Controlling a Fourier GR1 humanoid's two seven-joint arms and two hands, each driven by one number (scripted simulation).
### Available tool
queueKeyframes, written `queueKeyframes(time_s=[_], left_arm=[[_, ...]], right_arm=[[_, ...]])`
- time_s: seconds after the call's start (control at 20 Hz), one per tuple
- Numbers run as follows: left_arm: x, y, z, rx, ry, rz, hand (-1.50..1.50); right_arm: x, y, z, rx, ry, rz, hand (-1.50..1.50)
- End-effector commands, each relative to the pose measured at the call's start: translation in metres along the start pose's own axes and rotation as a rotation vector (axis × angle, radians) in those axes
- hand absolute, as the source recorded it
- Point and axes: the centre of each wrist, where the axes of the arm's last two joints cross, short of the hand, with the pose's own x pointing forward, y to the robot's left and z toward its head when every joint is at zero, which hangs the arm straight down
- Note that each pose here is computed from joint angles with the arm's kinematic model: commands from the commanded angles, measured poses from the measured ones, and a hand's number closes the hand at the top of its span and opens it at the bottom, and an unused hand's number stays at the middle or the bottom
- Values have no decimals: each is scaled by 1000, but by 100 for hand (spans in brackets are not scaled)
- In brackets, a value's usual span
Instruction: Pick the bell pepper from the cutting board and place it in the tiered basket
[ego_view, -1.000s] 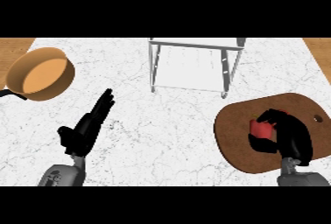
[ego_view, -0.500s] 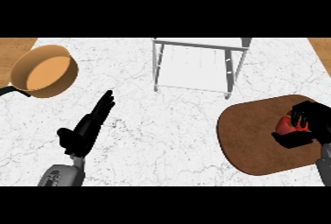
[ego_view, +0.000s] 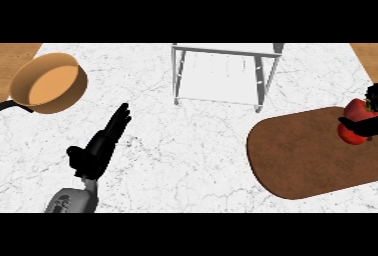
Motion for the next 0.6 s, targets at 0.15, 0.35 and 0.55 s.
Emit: queueKeyframes(time_s=[0.15,0.35,0.55], left_arm=[[6,3,2,1,-12,3,0],[-5,2,11,9,21,-7,0],[7,-5,-11,-12,8,-19,0]], right_arm=[[58,-67,-16,-148,-235,-178,150],[88,-85,-14,-123,-259,-204,150],[157,-108,-24,-99,-247,-240,150]])
